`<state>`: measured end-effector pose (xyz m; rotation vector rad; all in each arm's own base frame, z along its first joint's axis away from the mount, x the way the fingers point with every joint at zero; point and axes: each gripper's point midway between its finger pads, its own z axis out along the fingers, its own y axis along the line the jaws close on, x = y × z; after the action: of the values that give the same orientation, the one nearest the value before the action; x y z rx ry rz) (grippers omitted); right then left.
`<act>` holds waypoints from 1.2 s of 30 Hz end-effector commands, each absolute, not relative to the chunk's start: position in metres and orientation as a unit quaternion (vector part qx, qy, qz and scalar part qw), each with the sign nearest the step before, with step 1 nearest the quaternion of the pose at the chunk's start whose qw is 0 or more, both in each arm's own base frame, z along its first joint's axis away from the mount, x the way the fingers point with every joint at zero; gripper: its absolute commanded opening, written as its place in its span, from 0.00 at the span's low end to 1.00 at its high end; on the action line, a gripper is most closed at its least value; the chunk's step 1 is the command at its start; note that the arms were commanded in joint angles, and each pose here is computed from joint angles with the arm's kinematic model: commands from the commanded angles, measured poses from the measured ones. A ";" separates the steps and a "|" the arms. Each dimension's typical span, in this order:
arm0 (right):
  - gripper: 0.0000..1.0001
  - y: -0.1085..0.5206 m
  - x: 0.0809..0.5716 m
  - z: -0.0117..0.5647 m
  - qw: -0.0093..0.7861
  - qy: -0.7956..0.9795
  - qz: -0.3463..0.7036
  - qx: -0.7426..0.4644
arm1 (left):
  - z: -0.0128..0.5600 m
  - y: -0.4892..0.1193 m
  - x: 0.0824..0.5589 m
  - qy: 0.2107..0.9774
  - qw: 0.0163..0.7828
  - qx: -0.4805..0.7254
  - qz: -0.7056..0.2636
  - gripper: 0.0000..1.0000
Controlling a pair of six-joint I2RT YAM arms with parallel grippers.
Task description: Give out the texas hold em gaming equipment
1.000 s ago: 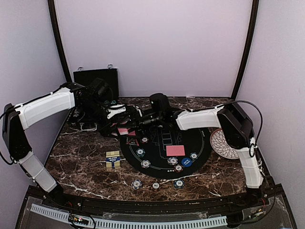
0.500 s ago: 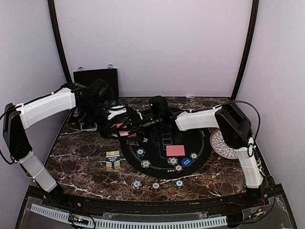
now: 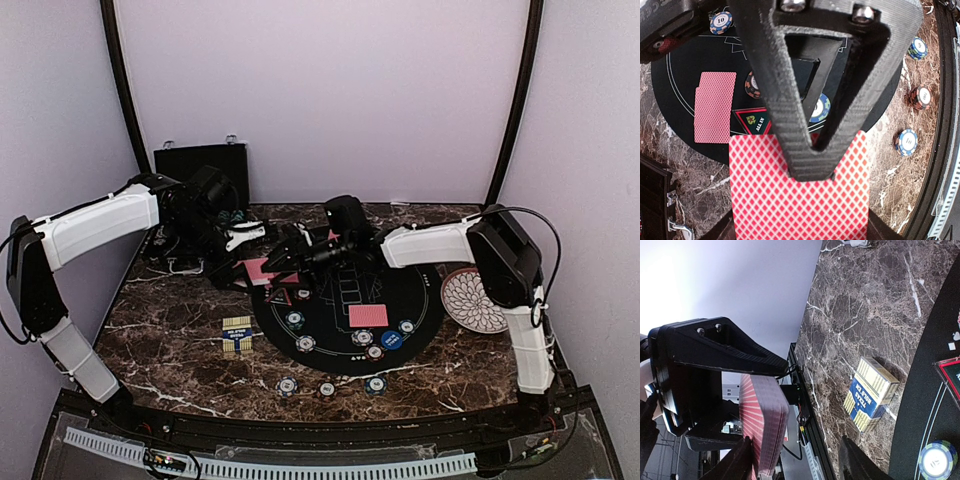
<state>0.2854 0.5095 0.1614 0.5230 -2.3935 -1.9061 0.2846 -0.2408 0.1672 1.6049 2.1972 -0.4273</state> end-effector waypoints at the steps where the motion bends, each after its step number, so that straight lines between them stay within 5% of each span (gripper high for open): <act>1: 0.54 0.502 0.289 0.186 -0.004 -0.768 -0.617 0.171 | 0.179 -0.243 0.284 0.780 0.206 0.569 -0.162 0.00; 12: 0.68 0.512 0.282 0.185 0.002 -0.768 -0.615 0.180 | 0.181 -0.244 0.286 0.779 0.209 0.569 -0.163 0.00; 36: 0.65 0.533 0.285 0.153 0.027 -0.781 -0.598 0.177 | 0.183 -0.244 0.286 0.777 0.210 0.570 -0.163 0.00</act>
<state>0.2777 0.5358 0.1591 0.5432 -2.3692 -1.8734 0.2839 -0.2404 0.1662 1.6073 2.2031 -0.4287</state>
